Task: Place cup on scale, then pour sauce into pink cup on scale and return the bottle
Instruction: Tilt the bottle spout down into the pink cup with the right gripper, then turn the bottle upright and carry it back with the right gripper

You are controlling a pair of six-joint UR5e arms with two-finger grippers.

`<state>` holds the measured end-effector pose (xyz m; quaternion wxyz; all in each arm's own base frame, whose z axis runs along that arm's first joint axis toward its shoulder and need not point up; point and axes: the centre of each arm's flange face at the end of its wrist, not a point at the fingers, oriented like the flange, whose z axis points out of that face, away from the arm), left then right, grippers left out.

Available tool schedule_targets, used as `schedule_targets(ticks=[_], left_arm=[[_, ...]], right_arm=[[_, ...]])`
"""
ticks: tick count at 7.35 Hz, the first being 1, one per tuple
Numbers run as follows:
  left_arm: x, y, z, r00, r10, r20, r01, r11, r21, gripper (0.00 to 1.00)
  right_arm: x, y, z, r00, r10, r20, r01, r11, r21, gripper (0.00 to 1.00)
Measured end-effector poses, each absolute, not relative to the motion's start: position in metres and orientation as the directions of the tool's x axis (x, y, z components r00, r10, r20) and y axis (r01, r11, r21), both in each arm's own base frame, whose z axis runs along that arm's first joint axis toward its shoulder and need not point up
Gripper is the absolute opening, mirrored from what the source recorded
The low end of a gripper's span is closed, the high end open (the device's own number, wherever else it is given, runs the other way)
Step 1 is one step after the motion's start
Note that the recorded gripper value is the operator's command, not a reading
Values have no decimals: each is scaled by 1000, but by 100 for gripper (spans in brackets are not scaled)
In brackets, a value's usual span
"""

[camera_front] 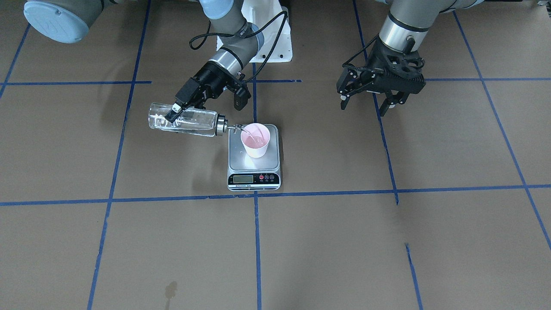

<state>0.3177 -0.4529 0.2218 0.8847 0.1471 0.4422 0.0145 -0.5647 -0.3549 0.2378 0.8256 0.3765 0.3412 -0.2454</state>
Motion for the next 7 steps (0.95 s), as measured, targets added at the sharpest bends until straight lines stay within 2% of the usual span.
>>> schedule_targets(ticks=[4, 7], left_arm=[[317, -452, 221, 607, 156, -779, 105, 956, 273, 100], [317, -452, 220, 607, 156, -779, 106, 956, 274, 100]], right_arm=[[-559, -354, 224, 789, -117, -604, 542, 597, 592, 0], [-550, -354, 203, 922, -114, -371, 357, 621, 697, 0]])
